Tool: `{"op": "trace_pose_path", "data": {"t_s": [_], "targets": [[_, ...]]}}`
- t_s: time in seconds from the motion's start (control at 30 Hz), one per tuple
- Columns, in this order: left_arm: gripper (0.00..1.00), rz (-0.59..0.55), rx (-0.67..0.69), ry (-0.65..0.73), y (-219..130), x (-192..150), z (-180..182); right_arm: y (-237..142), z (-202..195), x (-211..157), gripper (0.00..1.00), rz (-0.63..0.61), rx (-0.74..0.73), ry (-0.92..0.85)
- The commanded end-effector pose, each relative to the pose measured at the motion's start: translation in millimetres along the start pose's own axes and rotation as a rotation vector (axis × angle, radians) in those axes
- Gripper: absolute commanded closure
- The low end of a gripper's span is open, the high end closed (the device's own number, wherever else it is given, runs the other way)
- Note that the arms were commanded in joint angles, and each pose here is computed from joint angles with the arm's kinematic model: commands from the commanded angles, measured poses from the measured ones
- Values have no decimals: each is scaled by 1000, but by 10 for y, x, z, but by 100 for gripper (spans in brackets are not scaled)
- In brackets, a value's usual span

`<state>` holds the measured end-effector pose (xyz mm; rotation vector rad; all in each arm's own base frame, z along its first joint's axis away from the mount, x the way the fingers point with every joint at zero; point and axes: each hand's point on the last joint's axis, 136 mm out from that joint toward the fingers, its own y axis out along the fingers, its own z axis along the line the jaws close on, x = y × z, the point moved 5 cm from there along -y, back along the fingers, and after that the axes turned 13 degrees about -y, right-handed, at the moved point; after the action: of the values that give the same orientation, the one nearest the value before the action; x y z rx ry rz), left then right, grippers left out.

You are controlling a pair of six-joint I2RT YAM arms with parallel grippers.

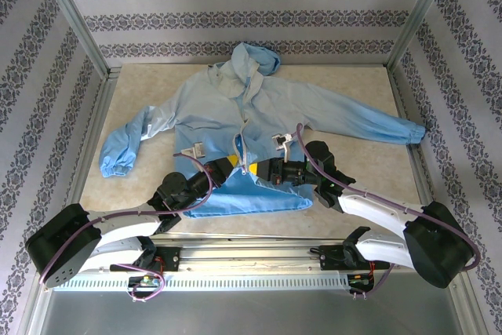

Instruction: Zip up the jacket

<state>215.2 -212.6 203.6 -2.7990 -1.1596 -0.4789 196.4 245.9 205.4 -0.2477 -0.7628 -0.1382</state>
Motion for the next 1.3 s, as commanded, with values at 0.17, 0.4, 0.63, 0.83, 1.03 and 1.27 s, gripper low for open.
{"op": "trace_pose_path", "data": {"t_s": [0.17, 0.4, 0.63, 0.83, 1.03, 1.27], "targets": [[100, -22, -23, -7, 19, 66, -73, 23, 84, 64, 100, -26, 32, -43], [100, -5, -39, -13, 32, 51, -99, 24, 58, 84, 100, -40, 13, -40], [100, 4, -52, -27, 22, 21, -67, 50, 63, 154, 100, -52, 12, -50], [100, 7, -58, -35, 8, 14, -66, 82, 48, 176, 100, -52, 13, -52], [100, 14, -67, -46, -21, 2, -69, 89, 21, 195, 100, -62, 3, -53], [100, 23, -61, -57, -65, -14, -47, 124, 29, 258, 100, -69, 12, -64]]}}
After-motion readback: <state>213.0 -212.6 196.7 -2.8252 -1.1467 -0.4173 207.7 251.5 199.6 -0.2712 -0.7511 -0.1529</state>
